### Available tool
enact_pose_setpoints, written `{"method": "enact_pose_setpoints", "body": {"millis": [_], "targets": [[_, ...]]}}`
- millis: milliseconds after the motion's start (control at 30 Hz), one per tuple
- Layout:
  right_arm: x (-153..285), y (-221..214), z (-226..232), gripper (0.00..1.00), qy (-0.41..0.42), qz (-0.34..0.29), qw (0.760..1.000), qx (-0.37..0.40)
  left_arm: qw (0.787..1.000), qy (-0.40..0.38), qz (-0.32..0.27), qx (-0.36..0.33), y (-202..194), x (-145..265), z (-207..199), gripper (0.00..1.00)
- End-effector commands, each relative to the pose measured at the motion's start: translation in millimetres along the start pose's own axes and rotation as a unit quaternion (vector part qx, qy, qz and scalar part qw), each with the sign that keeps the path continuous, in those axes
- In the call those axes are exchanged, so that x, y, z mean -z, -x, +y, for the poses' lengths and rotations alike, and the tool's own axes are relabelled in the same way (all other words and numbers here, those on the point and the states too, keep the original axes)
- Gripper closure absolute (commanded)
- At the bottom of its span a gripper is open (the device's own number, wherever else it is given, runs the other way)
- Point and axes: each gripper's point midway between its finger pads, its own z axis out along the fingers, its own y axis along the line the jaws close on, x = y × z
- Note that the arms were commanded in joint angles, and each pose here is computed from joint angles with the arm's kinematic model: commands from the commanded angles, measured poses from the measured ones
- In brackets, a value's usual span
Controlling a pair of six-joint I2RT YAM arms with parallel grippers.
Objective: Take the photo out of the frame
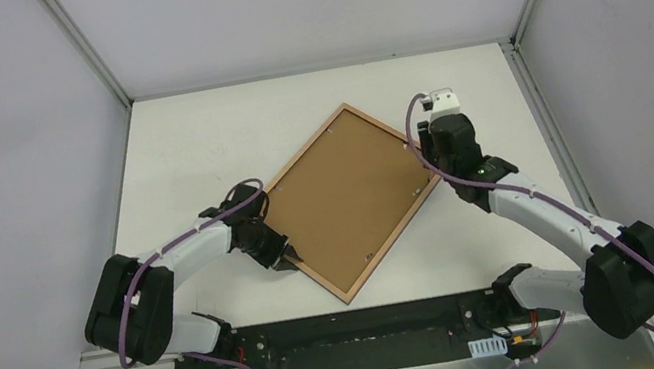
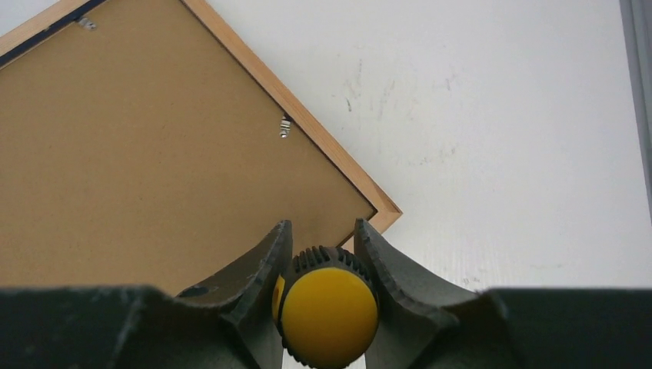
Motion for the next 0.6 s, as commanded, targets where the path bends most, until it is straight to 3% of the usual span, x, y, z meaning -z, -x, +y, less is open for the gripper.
{"method": "enact_pose_setpoints", "body": {"millis": [0, 300, 567], "targets": [[7, 15, -31, 1.00, -0.096, 0.031, 0.993, -0.067, 0.996, 0.079, -0.039, -0.005, 17, -4, 36, 1.00], [-22, 27, -19, 1.00, -0.094, 0.036, 0.983, -0.152, 0.997, 0.073, -0.036, -0.012, 17, -3, 30, 1.00], [-63, 40, -19, 1.00, -0.120, 0.023, 0.984, -0.131, 0.997, 0.073, -0.022, -0.022, 12, -4, 29, 1.00]]}}
